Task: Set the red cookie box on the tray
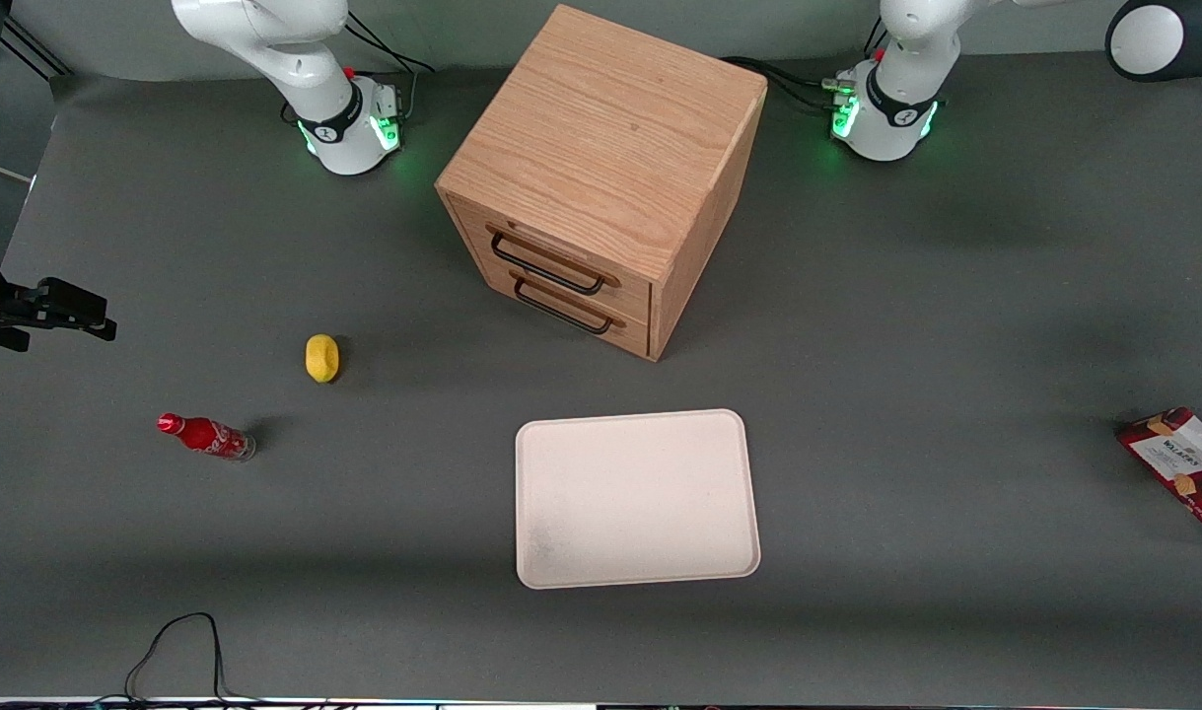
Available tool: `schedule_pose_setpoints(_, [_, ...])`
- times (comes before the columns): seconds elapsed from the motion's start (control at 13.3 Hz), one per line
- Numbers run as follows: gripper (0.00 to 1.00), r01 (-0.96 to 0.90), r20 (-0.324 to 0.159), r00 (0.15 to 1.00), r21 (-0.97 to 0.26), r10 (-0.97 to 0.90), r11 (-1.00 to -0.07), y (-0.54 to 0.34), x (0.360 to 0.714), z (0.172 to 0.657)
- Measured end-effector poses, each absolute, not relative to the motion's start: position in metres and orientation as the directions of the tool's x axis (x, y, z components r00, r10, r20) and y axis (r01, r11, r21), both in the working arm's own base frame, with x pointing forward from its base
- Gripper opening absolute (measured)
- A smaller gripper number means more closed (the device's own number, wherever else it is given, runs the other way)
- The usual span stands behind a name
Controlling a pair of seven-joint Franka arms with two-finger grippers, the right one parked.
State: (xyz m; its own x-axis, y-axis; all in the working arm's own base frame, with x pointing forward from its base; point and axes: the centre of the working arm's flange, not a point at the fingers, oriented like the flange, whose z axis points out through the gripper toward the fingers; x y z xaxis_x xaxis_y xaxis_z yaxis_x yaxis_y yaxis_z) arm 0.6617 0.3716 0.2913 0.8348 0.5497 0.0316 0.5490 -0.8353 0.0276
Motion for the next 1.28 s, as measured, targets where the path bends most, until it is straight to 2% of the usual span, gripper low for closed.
schedule_pose_setpoints(0.38, [1.0,0.564,0.057,0.823,0.035,0.565,-0.825,0.369,0.668,0.25])
schedule_pose_setpoints(0.75, [0.98,0.569,0.075,0.818,0.037,0.57,-0.821,0.372,0.671,0.256])
schedule_pose_setpoints(0.83, [0.9,0.57,0.075,0.818,0.037,0.571,-0.821,0.372,0.671,0.255])
schedule_pose_setpoints(1.05, [0.51,0.57,0.072,0.818,0.037,0.571,-0.821,0.372,0.671,0.253])
schedule_pose_setpoints(1.28, [0.17,0.57,0.07,0.818,0.037,0.572,-0.82,0.372,0.672,0.251])
